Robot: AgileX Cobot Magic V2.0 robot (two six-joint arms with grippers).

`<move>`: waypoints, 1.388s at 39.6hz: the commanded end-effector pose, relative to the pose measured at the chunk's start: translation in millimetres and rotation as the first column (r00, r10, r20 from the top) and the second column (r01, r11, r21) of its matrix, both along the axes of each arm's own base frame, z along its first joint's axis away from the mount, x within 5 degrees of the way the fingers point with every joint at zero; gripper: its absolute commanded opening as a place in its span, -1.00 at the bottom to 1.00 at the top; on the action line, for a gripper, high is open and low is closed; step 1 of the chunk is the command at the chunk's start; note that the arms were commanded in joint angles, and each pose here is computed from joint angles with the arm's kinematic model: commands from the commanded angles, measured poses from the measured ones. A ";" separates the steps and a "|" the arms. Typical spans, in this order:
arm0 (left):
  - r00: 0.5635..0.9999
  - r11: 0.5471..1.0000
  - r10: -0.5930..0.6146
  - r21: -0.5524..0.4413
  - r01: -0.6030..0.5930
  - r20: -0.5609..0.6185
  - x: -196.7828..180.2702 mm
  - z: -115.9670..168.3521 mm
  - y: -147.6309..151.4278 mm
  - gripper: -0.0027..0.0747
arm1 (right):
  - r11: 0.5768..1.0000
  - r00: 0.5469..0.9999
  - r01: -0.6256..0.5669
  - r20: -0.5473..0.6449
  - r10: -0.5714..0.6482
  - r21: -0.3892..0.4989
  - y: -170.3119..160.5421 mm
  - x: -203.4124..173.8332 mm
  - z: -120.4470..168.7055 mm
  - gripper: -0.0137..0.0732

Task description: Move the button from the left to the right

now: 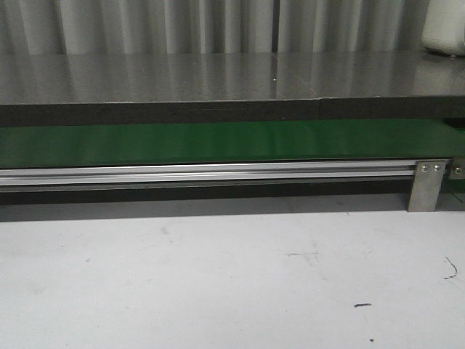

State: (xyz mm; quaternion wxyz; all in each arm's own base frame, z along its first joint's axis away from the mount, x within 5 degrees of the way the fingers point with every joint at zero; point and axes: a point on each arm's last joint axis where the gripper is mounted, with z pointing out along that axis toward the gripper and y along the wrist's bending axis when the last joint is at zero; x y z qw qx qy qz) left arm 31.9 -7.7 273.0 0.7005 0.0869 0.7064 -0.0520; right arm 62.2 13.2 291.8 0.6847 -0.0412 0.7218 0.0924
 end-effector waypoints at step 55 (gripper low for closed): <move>0.972 0.972 0.233 -0.001 -0.233 -0.007 24.4 -79.6 9.7 -0.99 | 1.000 0.996 0.011 0.088 -0.012 0.009 -1.1 -0.4 14.3 -0.84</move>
